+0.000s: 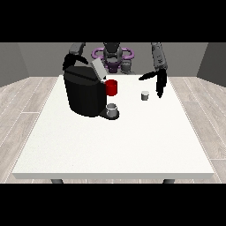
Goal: Insert the coffee pod into the coffee machine and close the lid
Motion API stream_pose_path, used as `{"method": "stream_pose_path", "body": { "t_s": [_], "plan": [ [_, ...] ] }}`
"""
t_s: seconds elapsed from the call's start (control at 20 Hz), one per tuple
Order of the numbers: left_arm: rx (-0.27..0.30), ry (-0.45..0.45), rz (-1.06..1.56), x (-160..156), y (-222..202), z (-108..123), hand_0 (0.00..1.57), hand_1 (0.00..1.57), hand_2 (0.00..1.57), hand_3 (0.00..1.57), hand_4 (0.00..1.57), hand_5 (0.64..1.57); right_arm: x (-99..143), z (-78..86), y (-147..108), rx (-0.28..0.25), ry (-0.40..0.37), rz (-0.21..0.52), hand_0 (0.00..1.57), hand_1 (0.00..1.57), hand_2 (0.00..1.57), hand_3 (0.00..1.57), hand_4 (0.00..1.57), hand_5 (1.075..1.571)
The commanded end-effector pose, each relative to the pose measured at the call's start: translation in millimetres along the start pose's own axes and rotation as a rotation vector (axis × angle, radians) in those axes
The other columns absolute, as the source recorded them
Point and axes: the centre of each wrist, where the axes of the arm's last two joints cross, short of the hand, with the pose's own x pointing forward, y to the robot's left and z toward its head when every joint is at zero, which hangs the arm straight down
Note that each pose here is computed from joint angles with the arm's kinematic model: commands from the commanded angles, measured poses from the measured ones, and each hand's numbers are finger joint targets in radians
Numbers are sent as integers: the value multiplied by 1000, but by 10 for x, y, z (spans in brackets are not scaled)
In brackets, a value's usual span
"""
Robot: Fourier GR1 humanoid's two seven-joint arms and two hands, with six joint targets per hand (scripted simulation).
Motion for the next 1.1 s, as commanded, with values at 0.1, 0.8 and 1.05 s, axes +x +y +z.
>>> {"method": "stream_pose_path", "body": {
  "t_s": [0.1,0.8,1.05],
  "plan": [
    [-46,5,-76,7,-229,-103,0,0,459,0,0,1571,-135,-152,-172,-37,68,16,0,0,0,0,389,1571],
    [-39,60,-345,-289,-186,-100,536,536,692,440,0,1571,-46,-198,23,13,39,46,0,0,0,0,432,1571],
    [21,21,-392,-150,-99,-206,695,695,831,592,0,1571,-281,-88,-21,3,48,35,0,0,0,0,476,1571]
  ]
}}
